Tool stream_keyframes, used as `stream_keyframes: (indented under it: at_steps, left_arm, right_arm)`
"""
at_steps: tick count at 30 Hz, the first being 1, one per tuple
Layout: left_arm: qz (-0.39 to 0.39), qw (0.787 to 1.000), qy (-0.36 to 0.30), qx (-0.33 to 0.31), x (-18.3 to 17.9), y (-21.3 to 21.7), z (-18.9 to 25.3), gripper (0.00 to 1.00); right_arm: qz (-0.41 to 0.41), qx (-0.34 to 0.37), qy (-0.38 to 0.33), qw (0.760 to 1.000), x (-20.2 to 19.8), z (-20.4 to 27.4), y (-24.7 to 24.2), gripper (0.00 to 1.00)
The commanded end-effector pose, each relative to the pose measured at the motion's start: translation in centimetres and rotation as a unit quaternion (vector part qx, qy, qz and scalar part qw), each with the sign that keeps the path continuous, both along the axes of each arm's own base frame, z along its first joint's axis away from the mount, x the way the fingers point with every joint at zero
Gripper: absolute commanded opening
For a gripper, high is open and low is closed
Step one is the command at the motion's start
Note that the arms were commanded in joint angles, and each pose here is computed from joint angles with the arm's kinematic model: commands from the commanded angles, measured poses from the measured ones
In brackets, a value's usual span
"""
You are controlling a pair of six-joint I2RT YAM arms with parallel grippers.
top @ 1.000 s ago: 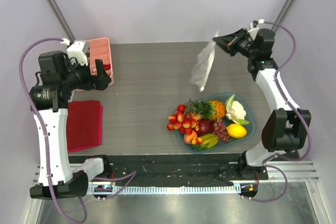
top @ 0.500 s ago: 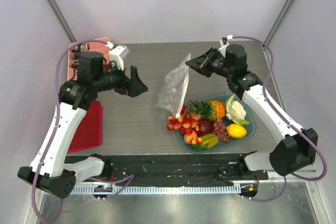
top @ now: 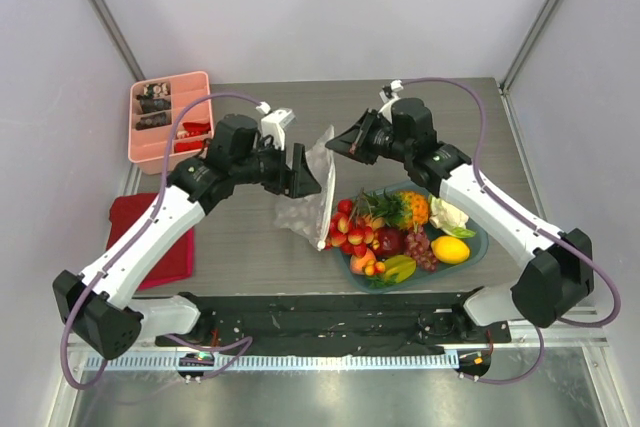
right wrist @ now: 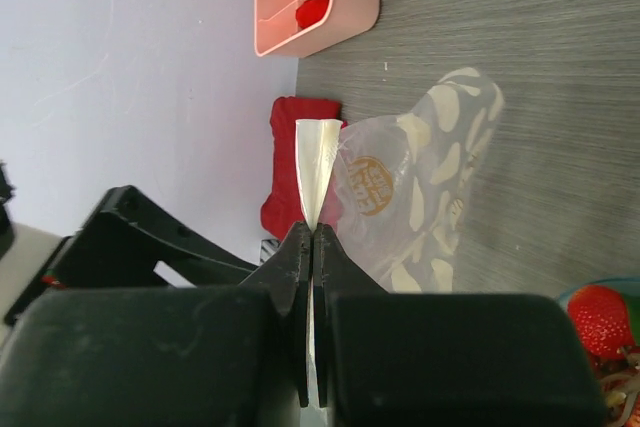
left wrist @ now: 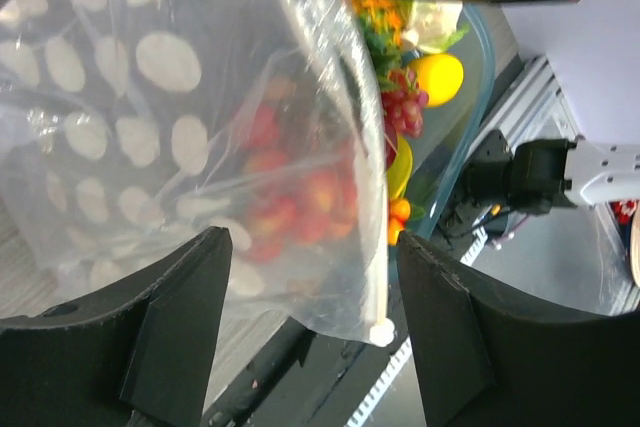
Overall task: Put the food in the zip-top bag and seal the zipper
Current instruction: Pick up the zipper food storage bag at the center of the board.
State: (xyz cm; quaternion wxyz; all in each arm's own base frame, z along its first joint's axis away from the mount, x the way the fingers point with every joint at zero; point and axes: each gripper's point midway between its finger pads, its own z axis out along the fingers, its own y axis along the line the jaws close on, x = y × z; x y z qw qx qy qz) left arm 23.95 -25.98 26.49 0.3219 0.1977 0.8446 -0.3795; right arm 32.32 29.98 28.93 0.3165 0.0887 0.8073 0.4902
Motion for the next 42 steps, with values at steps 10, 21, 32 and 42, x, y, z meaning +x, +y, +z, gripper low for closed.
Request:
stream_keyframes:
  at_steps: [10, 21, 32, 42]
  left_arm:
    - [0.015, 0.999, -0.036, -0.018, 2.2, -2.4, 0.5, 0.62]
    - [0.011, 0.999, -0.036, 0.014, 2.7, -3.1, -1.0, 0.27]
    - [-0.021, 0.984, 0.042, -0.17, 1.9, -1.4, 2.5, 0.0]
    - [-0.074, 0.954, 0.047, -0.287, 1.1, 0.1, 6.3, 0.0]
  right_arm:
    - [-0.006, -0.004, -0.026, 1.0, 0.7, 0.7, 1.1, 0.01]
    - [-0.007, -0.017, -0.027, 0.999, 0.8, -0.1, 1.5, 0.01]
    - [0.068, -0.012, -0.121, 0.99, -0.8, 3.5, 2.0, 0.71]
    - [0.162, 0.015, -0.147, 0.976, -5.0, 2.6, 2.3, 0.59]
